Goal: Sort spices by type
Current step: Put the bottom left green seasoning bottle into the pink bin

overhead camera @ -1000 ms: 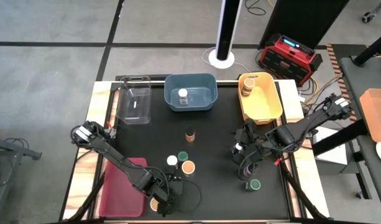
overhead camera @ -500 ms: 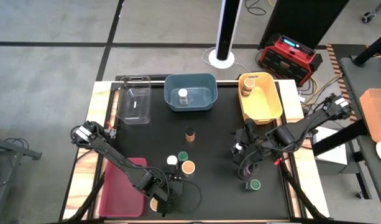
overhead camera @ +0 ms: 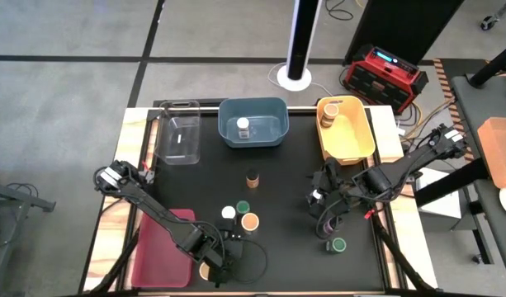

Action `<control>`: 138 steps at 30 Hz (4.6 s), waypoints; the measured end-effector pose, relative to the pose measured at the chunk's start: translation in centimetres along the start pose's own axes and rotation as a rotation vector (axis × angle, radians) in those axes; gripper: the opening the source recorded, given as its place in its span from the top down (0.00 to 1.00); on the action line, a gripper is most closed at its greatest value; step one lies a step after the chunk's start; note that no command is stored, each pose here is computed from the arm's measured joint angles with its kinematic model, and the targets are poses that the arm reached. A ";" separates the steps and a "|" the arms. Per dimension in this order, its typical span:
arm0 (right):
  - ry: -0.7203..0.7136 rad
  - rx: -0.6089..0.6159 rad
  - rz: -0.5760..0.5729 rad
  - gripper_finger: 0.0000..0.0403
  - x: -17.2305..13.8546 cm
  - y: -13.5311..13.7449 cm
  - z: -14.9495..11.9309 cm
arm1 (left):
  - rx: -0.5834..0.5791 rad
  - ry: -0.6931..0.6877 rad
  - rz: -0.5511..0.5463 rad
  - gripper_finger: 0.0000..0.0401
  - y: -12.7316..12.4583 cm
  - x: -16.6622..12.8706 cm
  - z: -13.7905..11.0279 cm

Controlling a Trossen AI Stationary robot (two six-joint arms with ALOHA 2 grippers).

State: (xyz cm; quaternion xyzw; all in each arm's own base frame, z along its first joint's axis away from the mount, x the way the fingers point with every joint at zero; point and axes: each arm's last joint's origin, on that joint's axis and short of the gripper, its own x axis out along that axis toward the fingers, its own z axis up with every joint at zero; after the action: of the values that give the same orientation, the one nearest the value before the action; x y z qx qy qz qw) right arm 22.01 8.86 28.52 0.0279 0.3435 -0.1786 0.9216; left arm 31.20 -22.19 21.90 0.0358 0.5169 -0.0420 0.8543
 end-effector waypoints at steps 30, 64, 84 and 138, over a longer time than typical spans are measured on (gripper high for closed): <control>-0.001 0.001 0.000 0.31 0.0 0.0 0.0 | 0.204 0.014 0.135 0.53 -1.7 -15.4 2.4; -0.039 0.051 0.021 0.37 0.0 0.2 0.4 | -0.198 0.110 0.009 0.53 1.9 -13.7 -15.0; -0.049 0.069 0.027 0.34 0.3 0.5 0.5 | -0.133 0.057 0.076 0.53 4.0 -12.1 -17.2; -0.027 0.039 0.012 0.27 1.6 1.4 0.1 | -0.183 0.010 0.046 0.48 5.2 -10.1 -17.7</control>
State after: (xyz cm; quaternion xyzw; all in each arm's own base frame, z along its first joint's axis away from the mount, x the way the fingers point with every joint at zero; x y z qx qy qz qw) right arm 23.72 9.66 27.48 0.0457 0.3271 -0.1800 0.9266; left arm 11.52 -14.78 22.73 -0.0303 0.5218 0.0253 0.8522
